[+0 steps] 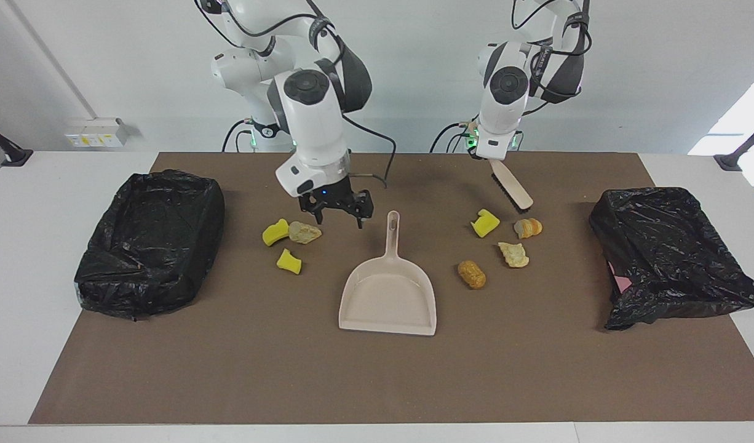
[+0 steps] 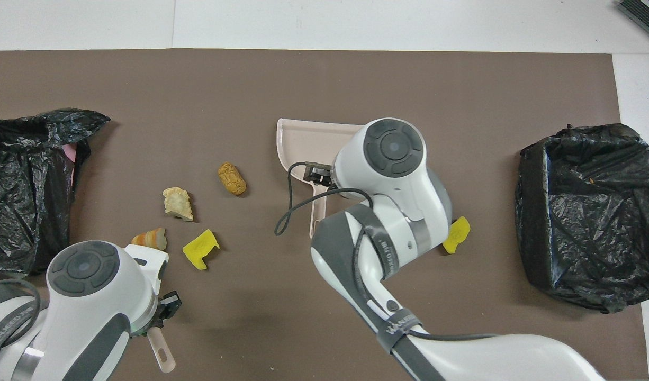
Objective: Sweep and dump trash in bin
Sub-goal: 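Slide the dustpan with the right gripper toward the bread pile, then sweep the bread and sponge pieces into the dustpan with the left gripper, then carry the dustpan with the right gripper over the black bag and tip it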
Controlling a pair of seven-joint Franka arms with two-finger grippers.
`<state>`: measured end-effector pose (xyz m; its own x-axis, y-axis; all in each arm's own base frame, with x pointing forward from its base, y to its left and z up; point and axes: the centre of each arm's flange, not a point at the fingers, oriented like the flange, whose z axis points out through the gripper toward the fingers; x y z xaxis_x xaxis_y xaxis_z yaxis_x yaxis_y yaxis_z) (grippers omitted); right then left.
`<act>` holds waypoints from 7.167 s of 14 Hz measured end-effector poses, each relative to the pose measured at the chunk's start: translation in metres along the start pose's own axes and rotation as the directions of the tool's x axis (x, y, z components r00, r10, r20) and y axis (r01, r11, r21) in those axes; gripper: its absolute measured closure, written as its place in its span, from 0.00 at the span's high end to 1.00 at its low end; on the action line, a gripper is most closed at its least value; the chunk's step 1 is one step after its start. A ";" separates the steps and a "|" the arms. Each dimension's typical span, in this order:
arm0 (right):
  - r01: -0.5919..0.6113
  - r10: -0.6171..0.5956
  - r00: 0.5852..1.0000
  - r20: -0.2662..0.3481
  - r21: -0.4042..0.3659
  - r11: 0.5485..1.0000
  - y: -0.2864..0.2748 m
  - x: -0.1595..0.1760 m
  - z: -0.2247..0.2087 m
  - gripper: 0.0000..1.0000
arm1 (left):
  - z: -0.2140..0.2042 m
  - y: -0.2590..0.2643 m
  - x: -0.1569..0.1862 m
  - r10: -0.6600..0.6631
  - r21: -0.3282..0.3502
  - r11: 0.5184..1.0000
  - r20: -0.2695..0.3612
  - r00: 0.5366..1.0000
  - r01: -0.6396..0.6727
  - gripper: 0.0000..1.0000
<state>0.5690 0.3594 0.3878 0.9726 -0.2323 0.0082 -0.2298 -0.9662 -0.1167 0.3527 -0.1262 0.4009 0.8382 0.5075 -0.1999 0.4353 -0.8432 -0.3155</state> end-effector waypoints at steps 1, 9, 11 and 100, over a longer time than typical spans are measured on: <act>0.009 -0.009 1.000 0.011 -0.012 1.000 -0.010 -0.010 0.019 1.00 | 0.008 -0.006 0.005 -0.016 -0.018 1.000 -0.005 1.000 0.016 0.26; 0.037 -0.036 0.999 0.038 -0.043 0.998 -0.020 -0.025 0.052 0.95 | 0.042 0.009 0.010 0.009 -0.132 0.991 -0.113 0.994 -0.024 0.26; 0.039 -0.037 0.999 0.040 -0.044 0.998 -0.020 -0.026 0.051 0.68 | 0.038 0.023 0.004 0.050 -0.160 0.984 -0.155 0.987 -0.074 0.26; 0.987 -0.968 0.157 0.194 -0.016 0.157 0.217 0.010 -0.123 0.31 | -0.021 0.147 -0.025 0.363 -0.127 0.918 -0.110 0.925 -0.375 0.26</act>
<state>0.5247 0.1341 0.4849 0.3824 0.9207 -0.0782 0.9237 -0.3832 0.0056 0.4026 -0.2663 0.3796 0.9696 0.1443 -0.1976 0.1272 -0.9872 -0.0964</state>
